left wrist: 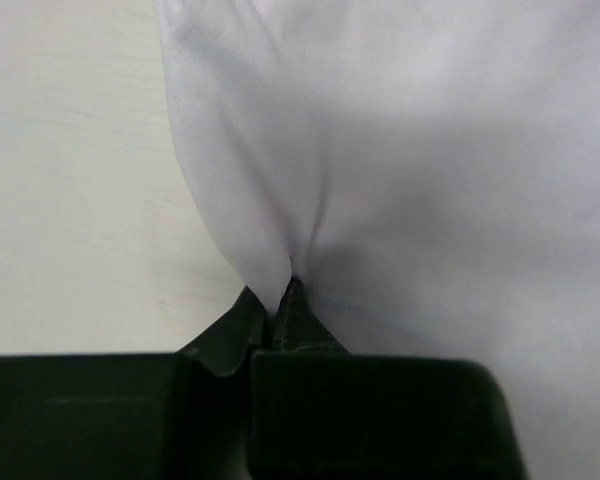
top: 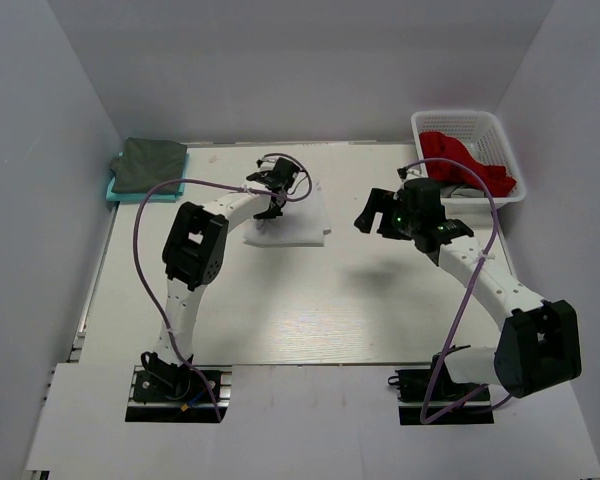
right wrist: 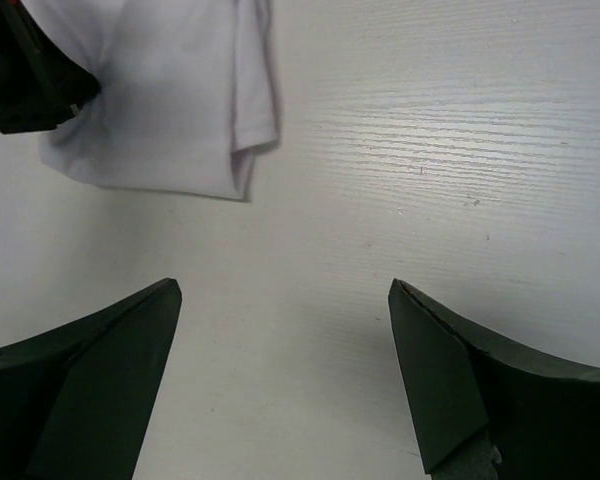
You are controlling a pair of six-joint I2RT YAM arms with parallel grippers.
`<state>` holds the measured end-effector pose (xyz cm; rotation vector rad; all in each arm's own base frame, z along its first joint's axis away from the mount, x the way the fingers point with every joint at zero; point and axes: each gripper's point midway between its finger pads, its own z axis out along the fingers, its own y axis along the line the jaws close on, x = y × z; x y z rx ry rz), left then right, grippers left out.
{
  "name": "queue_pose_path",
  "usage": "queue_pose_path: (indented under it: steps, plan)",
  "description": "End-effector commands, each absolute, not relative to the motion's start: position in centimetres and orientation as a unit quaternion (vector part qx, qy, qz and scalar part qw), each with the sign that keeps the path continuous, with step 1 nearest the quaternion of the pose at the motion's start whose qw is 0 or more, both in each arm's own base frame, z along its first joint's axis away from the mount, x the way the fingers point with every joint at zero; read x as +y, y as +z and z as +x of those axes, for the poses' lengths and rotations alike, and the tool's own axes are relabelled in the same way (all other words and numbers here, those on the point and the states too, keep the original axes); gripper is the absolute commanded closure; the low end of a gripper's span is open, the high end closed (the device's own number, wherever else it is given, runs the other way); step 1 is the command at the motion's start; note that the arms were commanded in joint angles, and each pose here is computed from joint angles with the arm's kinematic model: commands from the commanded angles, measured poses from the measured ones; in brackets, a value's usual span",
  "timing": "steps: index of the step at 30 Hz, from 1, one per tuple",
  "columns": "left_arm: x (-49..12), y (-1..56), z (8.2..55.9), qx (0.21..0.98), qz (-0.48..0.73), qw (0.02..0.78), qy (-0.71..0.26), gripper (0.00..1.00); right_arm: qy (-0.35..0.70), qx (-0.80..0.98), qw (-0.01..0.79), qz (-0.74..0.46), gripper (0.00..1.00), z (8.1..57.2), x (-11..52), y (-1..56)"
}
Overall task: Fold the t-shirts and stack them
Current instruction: Put the neatly folded tshirt into the corner of the board with the left arm
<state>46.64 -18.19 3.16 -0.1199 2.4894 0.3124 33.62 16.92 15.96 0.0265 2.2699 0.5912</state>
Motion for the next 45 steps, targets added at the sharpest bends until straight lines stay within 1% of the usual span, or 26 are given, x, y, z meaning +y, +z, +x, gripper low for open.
queue_pose_path:
  steps: [1, 2, 3, 5, 6, 7, 9, 17, 20, 24, 26, 30, 35, 37, 41, 45]
  plan:
    - [-12.7, 9.2, 48.2, 0.900, 0.006, 0.370, 0.230, 1.00, 0.208, 0.893, 0.399, 0.007, 0.10, 33.9, 15.9, 16.0]
    - [-12.4, 10.6, 49.5, 0.890, 0.000, 0.399, 0.222, 1.00, 0.198, 0.895, 0.399, 0.009, 0.10, 33.9, 15.6, 15.6]
    - [-12.3, 11.7, 49.8, 0.882, 0.028, 0.410, 0.230, 1.00, 0.196, 0.894, 0.403, 0.007, 0.10, 34.0, 15.5, 15.7]
    - [-11.3, 14.1, 50.2, 0.867, 0.039, 0.438, 0.233, 1.00, 0.173, 0.901, 0.397, 0.016, 0.10, 34.1, 14.8, 14.8]
    - [-10.7, 15.9, 51.4, 0.849, 0.058, 0.466, 0.244, 1.00, 0.163, 0.902, 0.398, 0.026, 0.10, 34.3, 14.4, 14.9]
    - [-9.8, 16.0, 51.5, 0.842, 0.066, 0.472, 0.254, 1.00, 0.149, 0.910, 0.386, 0.034, 0.10, 34.2, 13.9, 14.0]
    - [-8.5, 18.6, 52.7, 0.823, 0.065, 0.500, 0.260, 1.00, 0.136, 0.916, 0.376, 0.040, 0.10, 34.2, 13.6, 13.1]
    - [-3.6, 22.5, 55.6, 0.809, 0.082, 0.518, 0.265, 1.00, 0.090, 0.933, 0.343, 0.058, 0.10, 34.3, 12.3, 10.6]
    - [-1.0, 23.9, 57.0, 0.798, 0.074, 0.526, 0.285, 1.00, 0.077, 0.937, 0.335, 0.060, 0.10, 34.3, 12.0, 10.2]
    - [2.0, 24.0, 59.0, 0.801, 0.066, 0.516, 0.298, 1.00, 0.048, 0.947, 0.309, 0.070, 0.10, 34.4, 11.2, 9.0]
    - [3.6, 24.4, 59.6, 0.800, 0.061, 0.513, 0.304, 1.00, 0.048, 0.949, 0.303, 0.070, 0.10, 34.3, 11.3, 8.7]
    - [4.7, 25.1, 60.7, 0.798, 0.072, 0.524, 0.290, 1.00, 0.059, 0.951, 0.295, 0.069, 0.10, 34.6, 11.9, 8.3]
    - [4.9, 26.3, 61.1, 0.800, 0.088, 0.527, 0.273, 1.00, 0.064, 0.955, 0.280, 0.066, 0.10, 34.7, 12.3, 7.8]
    - [5.5, 27.6, 61.1, 0.796, 0.081, 0.532, 0.276, 1.00, 0.058, 0.955, 0.281, 0.070, 0.10, 34.8, 12.1, 7.7]
    - [7.2, 28.2, 60.8, 0.793, 0.060, 0.529, 0.296, 1.00, 0.074, 0.954, 0.283, 0.070, 0.10, 35.0, 12.7, 7.8]
    - [8.2, 29.0, 60.5, 0.791, 0.051, 0.534, 0.294, 1.00, 0.082, 0.954, 0.280, 0.072, 0.10, 35.0, 13.0, 7.6]
